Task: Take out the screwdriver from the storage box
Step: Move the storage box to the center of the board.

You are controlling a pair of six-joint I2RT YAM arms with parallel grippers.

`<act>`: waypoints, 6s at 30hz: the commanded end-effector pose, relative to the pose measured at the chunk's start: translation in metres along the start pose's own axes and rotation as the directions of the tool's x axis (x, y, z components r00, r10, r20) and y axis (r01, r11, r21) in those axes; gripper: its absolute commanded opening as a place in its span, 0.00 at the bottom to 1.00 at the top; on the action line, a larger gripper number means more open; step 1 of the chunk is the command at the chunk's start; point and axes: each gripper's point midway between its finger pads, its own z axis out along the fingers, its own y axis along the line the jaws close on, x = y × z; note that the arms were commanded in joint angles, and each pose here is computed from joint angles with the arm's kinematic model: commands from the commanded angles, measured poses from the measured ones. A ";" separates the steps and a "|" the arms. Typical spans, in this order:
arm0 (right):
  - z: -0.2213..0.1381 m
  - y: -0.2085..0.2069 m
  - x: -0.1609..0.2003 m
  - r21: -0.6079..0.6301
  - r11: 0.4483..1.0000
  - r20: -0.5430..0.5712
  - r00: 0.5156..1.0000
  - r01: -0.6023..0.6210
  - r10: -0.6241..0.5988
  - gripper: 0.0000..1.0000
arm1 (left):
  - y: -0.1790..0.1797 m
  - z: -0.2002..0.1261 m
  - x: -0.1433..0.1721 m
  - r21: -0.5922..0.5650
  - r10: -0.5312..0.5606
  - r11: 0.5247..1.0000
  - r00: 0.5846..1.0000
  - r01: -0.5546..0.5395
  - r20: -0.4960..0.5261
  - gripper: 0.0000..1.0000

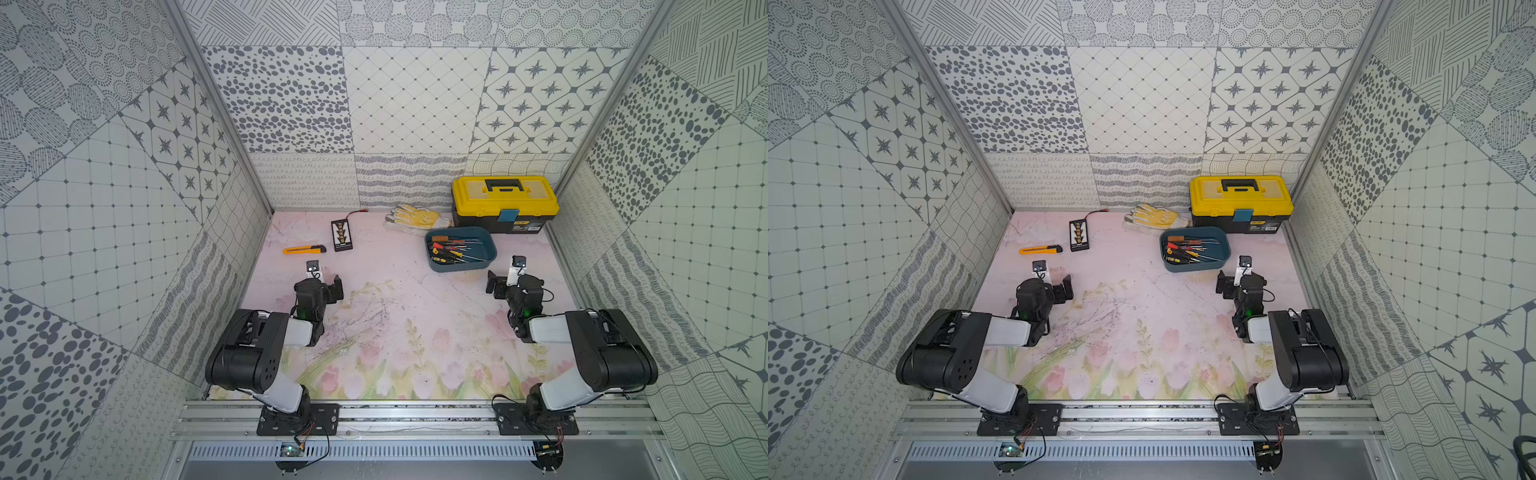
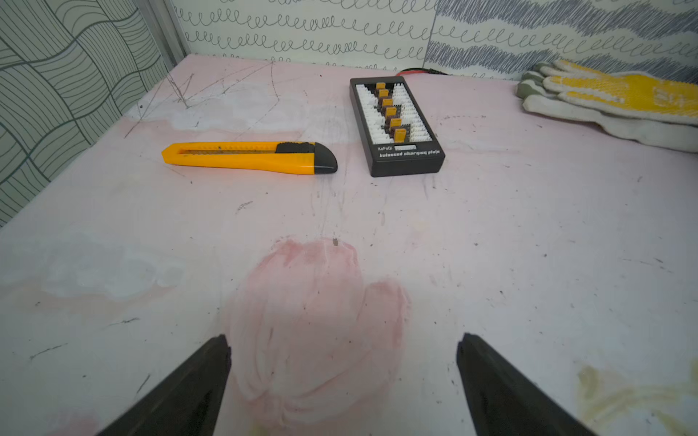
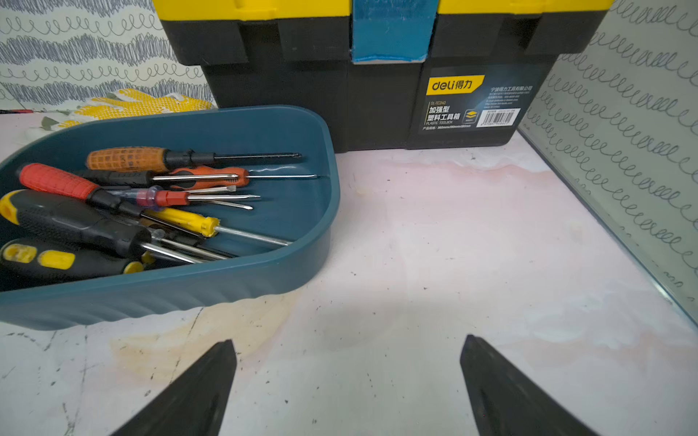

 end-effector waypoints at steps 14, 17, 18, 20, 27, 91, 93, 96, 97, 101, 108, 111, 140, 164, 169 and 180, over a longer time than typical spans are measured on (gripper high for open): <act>0.002 0.001 -0.017 -0.007 1.000 0.048 0.999 0.001 0.000 0.99 | -0.004 0.001 -0.007 0.021 0.010 1.000 1.000 -0.011 0.021 0.99; 0.002 0.001 -0.016 -0.007 1.000 0.048 0.999 0.002 -0.001 0.99 | -0.004 0.001 -0.007 0.021 0.009 1.000 1.000 -0.010 0.022 0.99; 0.002 0.000 -0.016 -0.006 1.000 0.047 0.999 0.002 -0.001 0.99 | -0.004 0.001 -0.007 0.021 0.009 1.000 1.000 -0.010 0.022 0.99; 0.002 0.000 -0.016 -0.005 1.000 0.047 0.999 0.002 -0.001 0.99 | -0.004 0.001 -0.007 0.021 0.008 1.000 1.000 -0.009 0.022 0.99; 0.003 0.001 -0.016 -0.011 1.000 0.047 0.999 0.000 0.000 0.99 | -0.004 0.001 -0.007 0.021 0.009 1.000 1.000 -0.010 0.022 0.99; 0.092 -0.005 -0.040 0.149 0.971 -0.452 0.861 -0.185 0.234 0.59 | -0.265 0.009 -0.059 0.395 0.342 0.890 0.908 -0.229 -0.243 0.99; 0.095 -0.003 -0.038 0.144 0.971 -0.461 0.855 -0.192 0.237 0.57 | -0.270 0.009 -0.057 0.406 0.321 0.892 0.910 -0.198 -0.262 0.99; 0.099 -0.001 -0.035 0.140 0.969 -0.474 0.845 -0.205 0.247 0.55 | -0.275 0.010 -0.053 0.417 0.306 0.894 0.901 -0.161 -0.308 0.99; 0.101 0.000 -0.033 0.136 0.969 -0.480 0.842 -0.207 0.247 0.53 | -0.276 0.010 -0.052 0.414 0.301 0.897 0.898 -0.153 -0.321 0.99; 0.107 0.002 -0.029 0.133 0.969 -0.506 0.826 -0.208 0.247 0.46 | -0.274 0.010 -0.049 0.400 0.285 0.907 0.894 -0.134 -0.346 0.99; 0.108 0.008 -0.020 0.121 0.965 -0.544 0.798 -0.232 0.260 0.37 | -0.272 0.004 -0.045 0.423 0.315 0.894 0.880 -0.150 -0.354 0.99; 0.106 0.013 -0.015 0.107 0.964 -0.561 0.786 -0.246 0.262 0.32 | -0.271 0.001 -0.045 0.434 0.317 0.888 0.885 -0.151 -0.340 0.99; 0.077 0.045 0.008 0.003 0.984 -0.669 0.731 -0.178 0.135 0.00 | -0.253 0.007 -0.038 0.339 0.325 0.921 0.860 -0.193 -0.394 0.99; 0.054 0.168 -0.002 -0.368 0.925 -0.635 0.752 -0.095 -0.176 0.00 | -0.208 -0.011 -0.067 0.338 0.365 0.910 0.850 -0.240 -0.380 0.99; 0.048 0.199 -0.001 -0.460 0.885 -0.608 0.753 -0.076 -0.252 0.00 | -0.204 -0.018 -0.066 0.397 0.422 0.881 0.809 -0.258 -0.409 0.99; 0.039 0.238 -0.002 -0.602 0.794 -0.559 0.753 -0.080 -0.348 0.00 | -0.211 -0.027 -0.041 0.537 0.560 0.794 0.685 -0.284 -0.466 0.99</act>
